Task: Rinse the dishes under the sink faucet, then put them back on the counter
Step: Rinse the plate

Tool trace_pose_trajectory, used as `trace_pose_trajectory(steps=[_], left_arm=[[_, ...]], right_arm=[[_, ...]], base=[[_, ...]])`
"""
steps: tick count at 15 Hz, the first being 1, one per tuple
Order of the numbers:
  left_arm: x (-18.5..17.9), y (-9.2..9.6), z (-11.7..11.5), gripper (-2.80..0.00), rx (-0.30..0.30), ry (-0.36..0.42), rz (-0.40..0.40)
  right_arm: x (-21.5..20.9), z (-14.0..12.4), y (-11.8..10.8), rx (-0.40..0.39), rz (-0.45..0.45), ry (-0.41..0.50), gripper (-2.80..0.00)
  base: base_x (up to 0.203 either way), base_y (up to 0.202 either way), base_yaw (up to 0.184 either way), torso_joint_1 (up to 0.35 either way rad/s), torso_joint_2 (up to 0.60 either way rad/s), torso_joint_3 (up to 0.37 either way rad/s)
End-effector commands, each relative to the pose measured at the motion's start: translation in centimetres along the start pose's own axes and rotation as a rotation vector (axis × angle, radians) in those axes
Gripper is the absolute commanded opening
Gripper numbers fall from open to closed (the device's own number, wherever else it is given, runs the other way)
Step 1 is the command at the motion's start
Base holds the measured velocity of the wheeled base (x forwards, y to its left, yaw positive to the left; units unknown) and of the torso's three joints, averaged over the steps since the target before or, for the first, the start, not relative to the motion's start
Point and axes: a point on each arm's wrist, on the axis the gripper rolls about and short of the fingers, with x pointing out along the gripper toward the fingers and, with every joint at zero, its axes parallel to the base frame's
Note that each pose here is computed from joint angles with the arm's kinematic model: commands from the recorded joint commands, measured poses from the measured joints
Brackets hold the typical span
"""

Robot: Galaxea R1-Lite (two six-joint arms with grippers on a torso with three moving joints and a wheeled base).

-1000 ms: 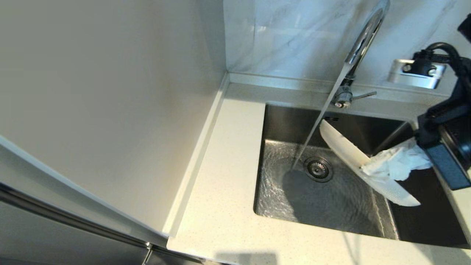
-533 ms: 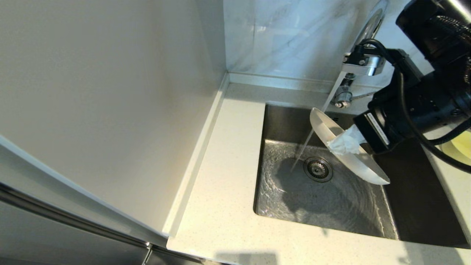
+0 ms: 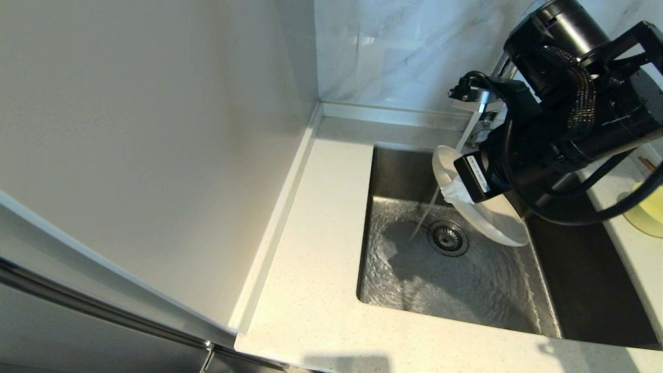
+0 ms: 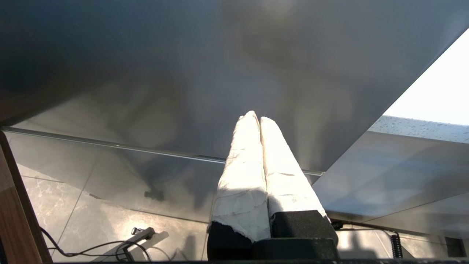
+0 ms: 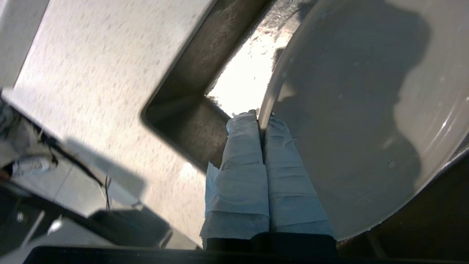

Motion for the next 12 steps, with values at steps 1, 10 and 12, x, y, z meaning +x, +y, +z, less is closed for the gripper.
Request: trace_pose_trajectory(steps=[1, 10, 12], left_arm=[[0.0, 0.0, 0.0, -2.8, 0.0, 0.0, 0.001], [0.0, 0.0, 0.0, -2.8, 0.0, 0.0, 0.001], [0.0, 0.0, 0.0, -2.8, 0.0, 0.0, 0.0]], right_arm=[[1.0, 0.1, 0.0, 0.024, -0.034, 0.009, -2.8], [-1.6, 0.1, -2.4, 0.275, -0.133, -0.068, -2.8], [-1.6, 0.2, -2.5, 0.299, -0.129, -0.073, -2.8]], base=[[0.0, 0.0, 0.0, 0.0, 0.0, 0.0], [0.0, 0.0, 0.0, 0.0, 0.0, 0.0], [0.0, 0.0, 0.0, 0.0, 0.0, 0.0]])
